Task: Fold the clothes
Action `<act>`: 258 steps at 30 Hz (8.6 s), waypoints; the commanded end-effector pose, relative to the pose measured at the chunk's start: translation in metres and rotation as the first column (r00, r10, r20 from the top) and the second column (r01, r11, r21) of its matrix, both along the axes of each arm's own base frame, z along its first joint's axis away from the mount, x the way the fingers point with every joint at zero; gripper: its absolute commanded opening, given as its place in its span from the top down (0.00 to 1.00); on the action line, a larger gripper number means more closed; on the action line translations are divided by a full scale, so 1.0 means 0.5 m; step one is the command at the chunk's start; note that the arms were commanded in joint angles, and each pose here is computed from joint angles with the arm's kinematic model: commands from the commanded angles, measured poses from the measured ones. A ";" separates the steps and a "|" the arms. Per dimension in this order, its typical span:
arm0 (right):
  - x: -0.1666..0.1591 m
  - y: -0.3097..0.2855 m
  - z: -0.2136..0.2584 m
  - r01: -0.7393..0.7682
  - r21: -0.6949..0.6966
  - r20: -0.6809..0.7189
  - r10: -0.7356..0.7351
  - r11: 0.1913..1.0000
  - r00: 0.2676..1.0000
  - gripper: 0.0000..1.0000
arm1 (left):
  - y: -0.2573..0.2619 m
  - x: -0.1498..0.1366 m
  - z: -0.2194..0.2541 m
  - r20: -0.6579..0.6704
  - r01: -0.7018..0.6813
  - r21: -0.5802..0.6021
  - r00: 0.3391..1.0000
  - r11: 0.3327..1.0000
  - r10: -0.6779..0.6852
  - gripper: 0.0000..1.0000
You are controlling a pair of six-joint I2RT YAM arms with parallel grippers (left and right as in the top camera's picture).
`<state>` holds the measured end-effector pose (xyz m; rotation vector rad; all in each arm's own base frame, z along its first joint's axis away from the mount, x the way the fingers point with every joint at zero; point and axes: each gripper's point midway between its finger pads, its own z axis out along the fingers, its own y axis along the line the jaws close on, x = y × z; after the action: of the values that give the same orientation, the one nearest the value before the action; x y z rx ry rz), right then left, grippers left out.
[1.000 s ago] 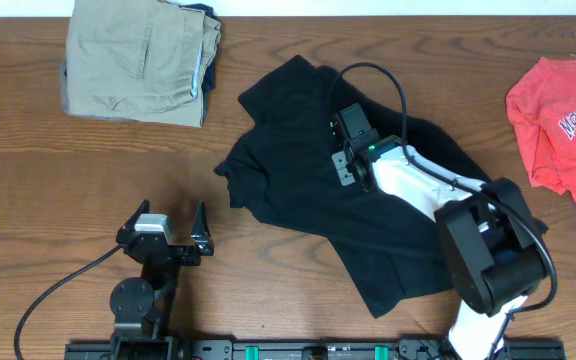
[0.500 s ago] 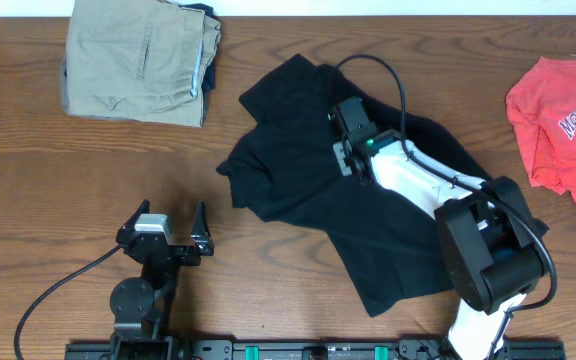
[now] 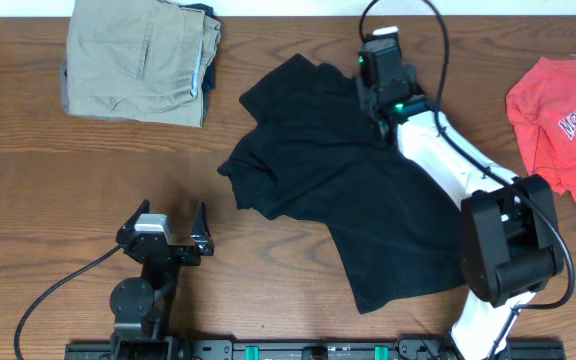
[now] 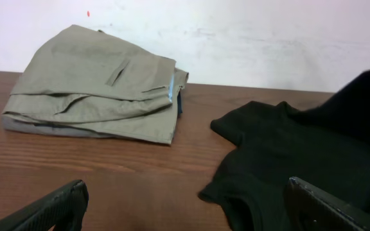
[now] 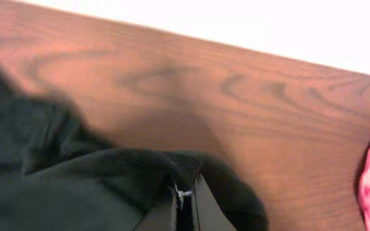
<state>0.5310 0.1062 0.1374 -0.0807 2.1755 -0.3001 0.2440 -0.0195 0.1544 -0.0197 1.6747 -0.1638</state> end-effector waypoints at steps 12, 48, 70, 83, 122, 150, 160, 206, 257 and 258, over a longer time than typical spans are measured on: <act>0.116 -0.167 0.187 0.144 0.249 0.428 -0.243 0.958 0.871 0.01 | 0.000 -0.001 -0.030 -0.041 0.004 0.010 0.999 1.000 -0.003 0.02; -0.448 0.044 0.220 -0.062 0.632 -0.399 0.393 0.772 0.828 0.01 | 0.000 -0.001 -0.030 -0.041 0.004 0.010 0.999 1.000 -0.003 0.02; -0.669 0.110 0.010 -0.088 0.334 -0.748 0.321 0.938 0.580 0.21 | 0.000 -0.001 -0.031 -0.042 0.004 0.010 0.999 1.000 -0.003 0.02; -0.796 0.126 -0.144 0.005 0.332 -0.851 0.297 0.943 0.433 0.43 | 0.000 -0.001 -0.030 -0.042 0.004 0.010 0.999 1.000 -0.003 0.02; -0.879 0.123 -0.305 0.140 0.210 -0.947 0.166 0.968 0.274 0.40 | 0.000 -0.001 -0.031 -0.042 0.004 0.010 0.999 1.000 -0.004 0.02; -0.759 0.073 -0.186 0.157 0.040 -0.911 -0.028 0.987 0.410 0.99 | 0.000 -0.001 -0.030 -0.042 0.004 0.010 0.999 1.000 -0.003 0.02; -0.671 0.099 -0.085 0.167 0.230 -0.780 0.079 0.959 0.620 0.99 | 0.000 -0.001 -0.030 -0.042 0.004 0.010 0.999 1.000 -0.004 0.02; -0.663 0.126 -0.027 0.073 0.360 -0.687 0.211 0.930 0.696 0.99 | -0.160 0.089 -0.029 -0.754 -0.053 -0.486 0.530 0.873 -0.388 0.02; -0.613 0.115 0.066 0.038 0.406 -0.596 0.233 0.913 0.768 0.99 | -0.216 0.150 0.046 -0.649 0.079 -0.477 0.640 0.876 -0.411 0.94; -0.608 0.114 0.081 0.033 0.408 -0.582 0.232 0.912 0.780 0.99 | -0.214 0.143 0.079 -0.622 0.096 -0.476 0.666 0.874 -0.412 0.94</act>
<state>0.2137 0.1625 0.1449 -0.0362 2.9423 0.2512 0.3123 -0.1278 0.1343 -0.2478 2.5572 -0.8178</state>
